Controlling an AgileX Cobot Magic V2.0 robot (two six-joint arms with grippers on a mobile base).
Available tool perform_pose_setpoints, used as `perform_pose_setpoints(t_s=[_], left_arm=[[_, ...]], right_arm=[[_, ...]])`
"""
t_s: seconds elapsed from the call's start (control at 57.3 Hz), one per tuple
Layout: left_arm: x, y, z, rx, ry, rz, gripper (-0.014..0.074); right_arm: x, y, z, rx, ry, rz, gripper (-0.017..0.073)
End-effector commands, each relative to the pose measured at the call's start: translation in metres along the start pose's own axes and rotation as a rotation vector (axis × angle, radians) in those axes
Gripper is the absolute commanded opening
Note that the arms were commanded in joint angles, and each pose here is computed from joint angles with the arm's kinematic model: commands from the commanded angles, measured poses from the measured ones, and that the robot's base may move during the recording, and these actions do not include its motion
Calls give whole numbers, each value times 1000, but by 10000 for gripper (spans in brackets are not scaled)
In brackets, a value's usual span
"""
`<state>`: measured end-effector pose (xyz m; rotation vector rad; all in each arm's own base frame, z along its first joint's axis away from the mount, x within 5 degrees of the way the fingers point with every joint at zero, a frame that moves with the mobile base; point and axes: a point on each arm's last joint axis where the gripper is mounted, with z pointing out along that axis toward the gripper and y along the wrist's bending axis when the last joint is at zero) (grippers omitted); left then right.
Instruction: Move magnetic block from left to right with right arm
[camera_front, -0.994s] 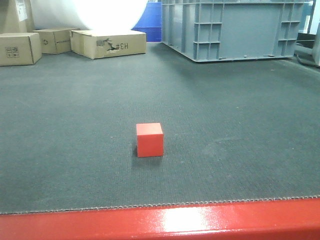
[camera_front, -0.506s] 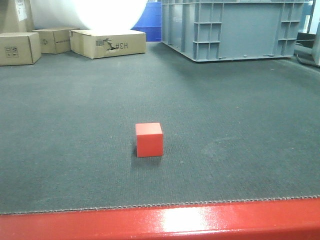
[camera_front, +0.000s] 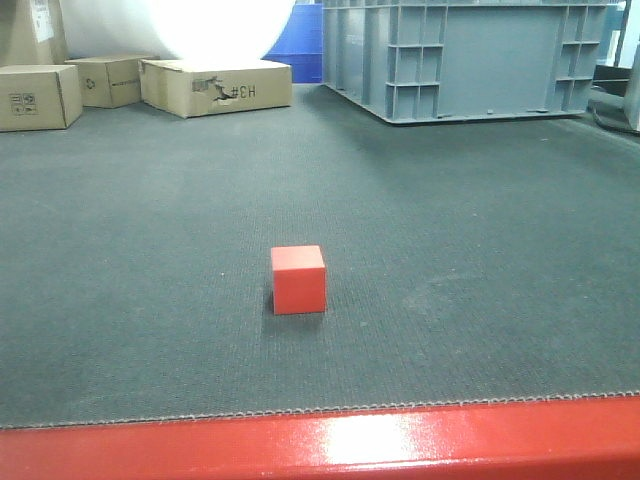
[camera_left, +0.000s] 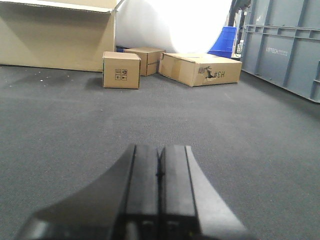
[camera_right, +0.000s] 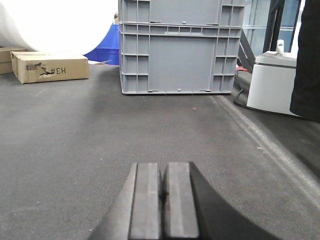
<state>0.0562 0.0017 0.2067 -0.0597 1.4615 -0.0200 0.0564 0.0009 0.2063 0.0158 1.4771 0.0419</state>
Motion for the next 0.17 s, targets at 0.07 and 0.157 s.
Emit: perform_pose_setpoints(t_s=[0.07,0.157], left_arm=[[-6,0,-1,3,-87,-6,-126],[-6,0,-1,3,-87,-6,-126]], right_arm=[[-8,1,-2,-6,-97,-11,31],[-8,1,-2,-6,-97,-11,31]])
